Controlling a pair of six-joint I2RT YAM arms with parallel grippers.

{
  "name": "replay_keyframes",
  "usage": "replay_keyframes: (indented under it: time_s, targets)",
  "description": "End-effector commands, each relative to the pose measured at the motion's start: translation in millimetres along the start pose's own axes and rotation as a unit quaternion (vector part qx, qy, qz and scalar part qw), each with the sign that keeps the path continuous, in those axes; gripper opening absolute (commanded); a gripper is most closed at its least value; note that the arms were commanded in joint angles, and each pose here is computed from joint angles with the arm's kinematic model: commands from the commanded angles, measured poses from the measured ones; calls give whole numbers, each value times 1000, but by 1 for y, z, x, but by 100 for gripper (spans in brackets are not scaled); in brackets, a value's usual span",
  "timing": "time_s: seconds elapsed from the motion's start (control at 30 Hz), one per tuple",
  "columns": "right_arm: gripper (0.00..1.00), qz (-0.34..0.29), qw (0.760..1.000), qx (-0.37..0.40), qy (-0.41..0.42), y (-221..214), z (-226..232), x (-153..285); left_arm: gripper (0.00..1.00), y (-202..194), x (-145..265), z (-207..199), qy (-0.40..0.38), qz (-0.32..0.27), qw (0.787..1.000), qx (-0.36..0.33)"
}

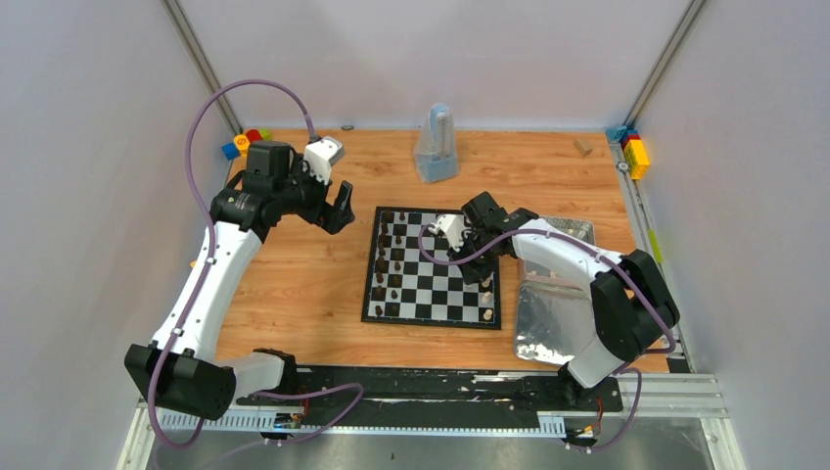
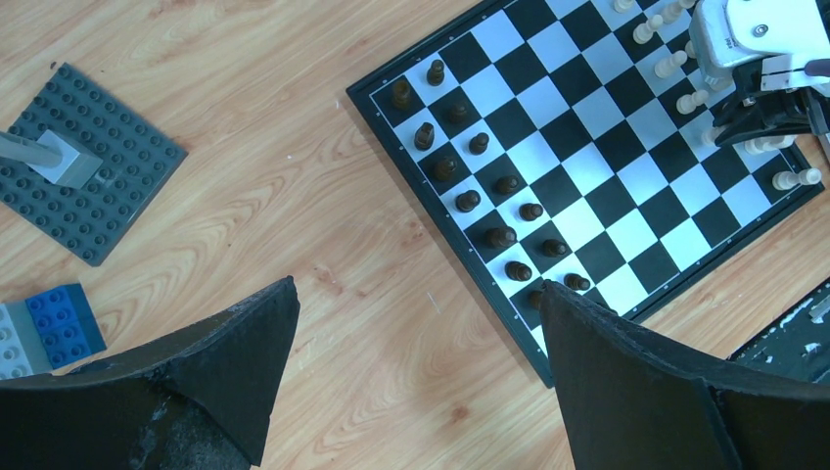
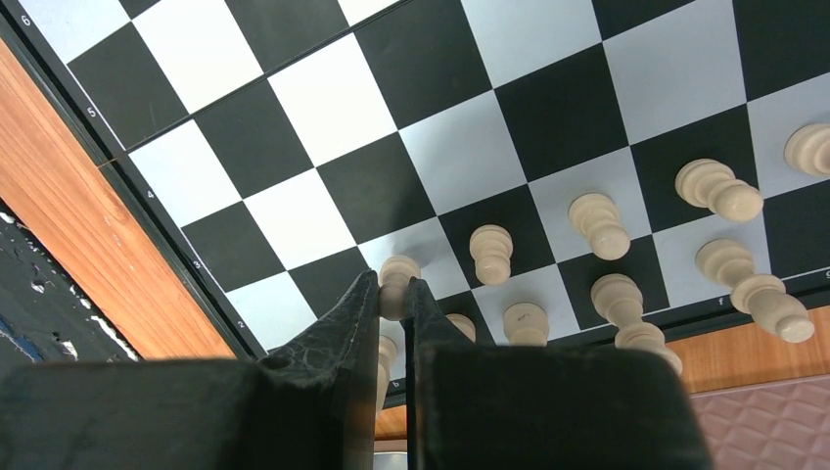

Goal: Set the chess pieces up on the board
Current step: Place the chess piece on the chessboard.

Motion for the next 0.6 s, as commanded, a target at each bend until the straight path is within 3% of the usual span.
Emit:
replay_keyframes:
  time_s: [0.0,0.3,0.57]
  targets:
    - [3,-4,1000,7,-9,-1,-3,-1,100,1,6,-3,-8,-9,1000,-6]
    - [11,-2,1000,2,-4,-4,-2,-6,100,0,6,-2,-9,-9,1000,-6]
    - [45,-35,999,-2,-23,9,-2,13,100,-1,6,-2,-6,-8,1000,-8]
Point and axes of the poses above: each gripper's point midway between its finger pads, its own x axis back along the fingers, its own z axis along the line the jaws close on, y = z × x, the point moved 9 cm from there along x, back along the fingers, and after that the axes turned 15 degrees about x, right-handed, at the moved point
